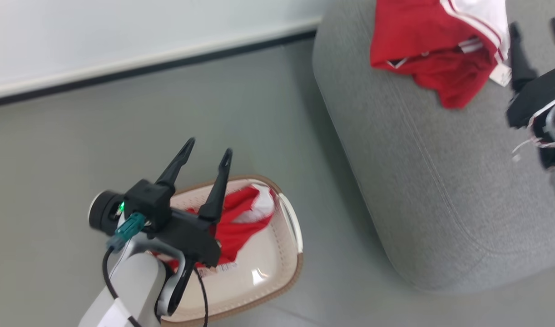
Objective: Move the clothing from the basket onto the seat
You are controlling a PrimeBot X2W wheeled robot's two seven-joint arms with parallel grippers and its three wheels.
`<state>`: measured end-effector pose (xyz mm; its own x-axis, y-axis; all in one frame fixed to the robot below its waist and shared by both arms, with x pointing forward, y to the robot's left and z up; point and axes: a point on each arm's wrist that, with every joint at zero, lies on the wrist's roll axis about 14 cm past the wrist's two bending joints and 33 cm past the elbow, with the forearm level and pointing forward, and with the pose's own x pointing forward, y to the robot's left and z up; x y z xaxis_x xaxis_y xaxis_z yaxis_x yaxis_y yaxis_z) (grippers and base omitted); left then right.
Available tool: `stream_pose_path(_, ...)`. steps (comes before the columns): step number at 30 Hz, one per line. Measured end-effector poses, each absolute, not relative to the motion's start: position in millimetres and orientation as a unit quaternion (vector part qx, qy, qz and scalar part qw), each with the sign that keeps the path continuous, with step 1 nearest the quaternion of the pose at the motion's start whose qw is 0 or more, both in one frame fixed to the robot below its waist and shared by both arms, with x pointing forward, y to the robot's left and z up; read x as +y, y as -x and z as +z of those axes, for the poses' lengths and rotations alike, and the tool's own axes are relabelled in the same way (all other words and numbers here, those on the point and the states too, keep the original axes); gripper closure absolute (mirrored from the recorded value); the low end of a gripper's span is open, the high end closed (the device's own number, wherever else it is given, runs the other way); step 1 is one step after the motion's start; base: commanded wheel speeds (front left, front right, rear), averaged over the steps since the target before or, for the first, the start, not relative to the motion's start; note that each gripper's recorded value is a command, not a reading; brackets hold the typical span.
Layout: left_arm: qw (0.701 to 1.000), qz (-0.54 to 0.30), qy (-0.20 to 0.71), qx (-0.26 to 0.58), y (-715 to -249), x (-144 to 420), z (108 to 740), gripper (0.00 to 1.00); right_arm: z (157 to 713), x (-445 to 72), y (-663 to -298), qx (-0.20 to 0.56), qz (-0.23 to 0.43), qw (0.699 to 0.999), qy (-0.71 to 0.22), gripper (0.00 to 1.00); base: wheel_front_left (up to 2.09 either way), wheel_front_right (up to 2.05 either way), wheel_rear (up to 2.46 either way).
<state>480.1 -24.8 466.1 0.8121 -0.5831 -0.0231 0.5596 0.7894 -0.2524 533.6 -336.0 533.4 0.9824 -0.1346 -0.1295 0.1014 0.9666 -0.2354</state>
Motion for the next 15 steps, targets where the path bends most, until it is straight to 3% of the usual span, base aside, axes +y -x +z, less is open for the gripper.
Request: stream_pose_path(15,0.981,-0.159,0.102,0.033,-445.2,74.0,483.5,0.00,527.0,-230.4,-505.0,0.042,0.037,0.998,0.035,0.00,0.00,0.00,0.00)
